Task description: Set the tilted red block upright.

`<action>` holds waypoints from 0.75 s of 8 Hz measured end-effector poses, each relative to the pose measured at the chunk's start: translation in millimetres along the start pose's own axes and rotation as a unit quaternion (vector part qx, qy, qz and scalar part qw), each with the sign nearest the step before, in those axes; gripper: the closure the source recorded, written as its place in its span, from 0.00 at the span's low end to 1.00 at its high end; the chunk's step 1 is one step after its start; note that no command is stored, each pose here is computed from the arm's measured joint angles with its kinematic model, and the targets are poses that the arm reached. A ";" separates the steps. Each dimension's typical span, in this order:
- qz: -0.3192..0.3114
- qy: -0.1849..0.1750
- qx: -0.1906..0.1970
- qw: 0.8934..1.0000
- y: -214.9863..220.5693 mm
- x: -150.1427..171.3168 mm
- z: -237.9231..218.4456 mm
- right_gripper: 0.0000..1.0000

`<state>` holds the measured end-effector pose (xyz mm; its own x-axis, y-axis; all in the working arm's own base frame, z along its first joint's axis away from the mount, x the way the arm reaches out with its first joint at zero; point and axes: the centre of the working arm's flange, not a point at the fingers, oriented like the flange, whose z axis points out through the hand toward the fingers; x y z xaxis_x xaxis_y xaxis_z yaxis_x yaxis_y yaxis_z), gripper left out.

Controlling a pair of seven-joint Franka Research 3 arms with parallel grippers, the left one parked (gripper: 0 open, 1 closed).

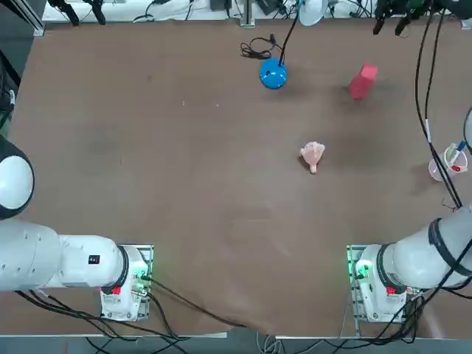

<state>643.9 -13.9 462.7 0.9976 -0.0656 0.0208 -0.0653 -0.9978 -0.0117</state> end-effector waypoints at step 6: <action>0.102 -0.006 -0.035 0.994 2.6 11.6 87.0 0.00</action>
<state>657.2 -16.4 376.0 0.9636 -0.2671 0.0142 -0.2675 -0.9619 0.0559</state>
